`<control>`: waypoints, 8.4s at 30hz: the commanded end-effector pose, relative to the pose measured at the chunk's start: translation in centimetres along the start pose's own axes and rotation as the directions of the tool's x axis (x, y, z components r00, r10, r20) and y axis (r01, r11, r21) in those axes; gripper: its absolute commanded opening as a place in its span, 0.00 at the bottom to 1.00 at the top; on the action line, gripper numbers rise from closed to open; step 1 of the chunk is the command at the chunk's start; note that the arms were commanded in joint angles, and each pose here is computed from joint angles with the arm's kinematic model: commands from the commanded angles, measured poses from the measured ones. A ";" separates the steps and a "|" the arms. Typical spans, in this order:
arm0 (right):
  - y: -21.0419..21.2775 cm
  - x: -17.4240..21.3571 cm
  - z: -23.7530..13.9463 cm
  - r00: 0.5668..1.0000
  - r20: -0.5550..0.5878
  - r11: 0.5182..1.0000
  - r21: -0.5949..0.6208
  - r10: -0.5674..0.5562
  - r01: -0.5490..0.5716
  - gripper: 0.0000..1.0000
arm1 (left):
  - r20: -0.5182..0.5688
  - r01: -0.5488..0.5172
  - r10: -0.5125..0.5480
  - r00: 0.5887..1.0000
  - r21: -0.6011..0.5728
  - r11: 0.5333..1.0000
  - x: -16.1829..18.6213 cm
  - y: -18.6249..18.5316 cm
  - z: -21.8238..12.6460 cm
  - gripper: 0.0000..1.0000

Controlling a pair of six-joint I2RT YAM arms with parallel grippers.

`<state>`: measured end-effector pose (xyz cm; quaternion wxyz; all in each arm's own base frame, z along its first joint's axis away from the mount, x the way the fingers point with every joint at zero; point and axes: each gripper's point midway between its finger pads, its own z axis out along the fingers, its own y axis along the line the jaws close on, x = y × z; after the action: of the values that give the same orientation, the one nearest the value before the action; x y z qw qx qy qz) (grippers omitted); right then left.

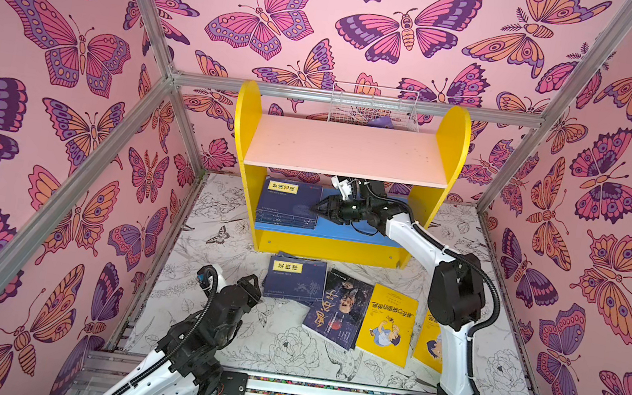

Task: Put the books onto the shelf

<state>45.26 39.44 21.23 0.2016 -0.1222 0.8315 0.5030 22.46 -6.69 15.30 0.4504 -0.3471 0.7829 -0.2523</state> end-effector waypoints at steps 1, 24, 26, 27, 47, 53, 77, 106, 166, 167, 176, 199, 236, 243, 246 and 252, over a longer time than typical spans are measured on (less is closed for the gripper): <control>1.4 -1.6 -2.1 0.994 0.056 0.991 0.093 -0.097 0.092 0.54 | -0.009 0.006 -0.006 1.000 -0.003 1.000 0.0 -0.1 -0.2 0.53; 1.7 12.6 -10.3 0.980 -0.067 0.950 0.240 -0.189 0.200 0.56 | -0.164 -0.097 0.094 0.982 -0.007 0.995 3.7 -0.7 2.9 0.59; 0.3 16.5 -9.8 0.979 -0.147 0.955 0.240 -0.141 0.174 0.56 | -0.174 -0.090 0.082 0.981 -0.037 0.995 4.1 0.1 3.8 0.59; -0.2 17.7 -9.5 0.978 -0.165 0.957 0.240 -0.125 0.163 0.56 | -0.175 -0.096 0.088 0.981 -0.042 0.994 4.2 0.2 4.1 0.59; -6.3 23.2 -2.8 0.936 -0.346 0.973 0.230 0.054 0.029 0.56 | -0.167 -0.205 0.184 0.968 -0.114 0.972 5.5 2.3 10.8 0.55; -7.2 22.7 -2.0 0.942 -0.326 0.966 0.257 0.083 0.004 0.55 | -0.262 -0.212 0.152 0.953 -0.219 0.952 8.5 6.7 11.6 0.48; 1.0 17.9 -1.3 0.979 -0.202 1.000 0.007 0.020 -0.019 0.27 | -0.361 -0.225 0.136 0.922 -0.216 0.950 11.1 8.7 10.4 0.43; 6.0 19.4 -11.4 0.972 -0.199 0.992 -0.035 -0.124 0.120 0.00 | -0.045 -0.055 0.047 0.998 -0.207 0.977 1.8 5.3 3.5 0.55; 5.0 -1.0 -0.2 0.958 0.220 0.960 -0.247 0.187 -0.130 0.00 | -0.155 -0.072 0.034 0.987 -0.248 0.966 4.3 7.5 3.1 0.57; 5.0 -0.9 -0.1 0.958 0.218 0.961 -0.245 0.186 -0.131 0.00 | -0.157 -0.072 0.033 0.987 -0.249 0.966 4.3 7.5 3.1 0.57; 4.9 -0.5 0.6 0.965 0.185 0.963 -0.230 0.188 -0.144 0.00 | -0.152 -0.068 0.030 0.988 -0.252 0.965 4.3 7.6 3.1 0.57; 5.6 0.3 -0.7 0.964 0.187 0.960 -0.239 0.191 -0.144 0.00 | -0.158 -0.072 0.031 0.987 -0.258 0.964 4.4 7.7 3.1 0.57; 3.5 -1.5 -0.9 0.940 0.275 0.978 -0.111 0.199 -0.175 0.21 | -0.169 -0.069 0.026 0.985 -0.252 0.965 4.7 7.5 3.5 0.57; 3.3 -1.3 -1.8 0.948 0.301 0.991 0.038 0.108 -0.125 0.58 | -0.172 -0.061 0.020 0.985 -0.239 0.969 4.7 7.1 3.5 0.57; 3.4 -1.0 -1.7 0.958 0.278 0.992 0.083 0.071 -0.098 0.63 | -0.171 -0.058 0.018 0.985 -0.231 0.971 4.6 6.8 3.6 0.57; 3.1 -0.7 -1.5 0.967 0.254 0.983 0.180 -0.004 -0.043 0.69 | -0.176 -0.061 0.021 0.984 -0.223 0.973 4.6 6.5 3.6 0.57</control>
<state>44.33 39.71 22.21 0.2719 -0.0010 0.8434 0.4634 21.89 -6.34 6.52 0.3447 -0.3593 0.8487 -0.1782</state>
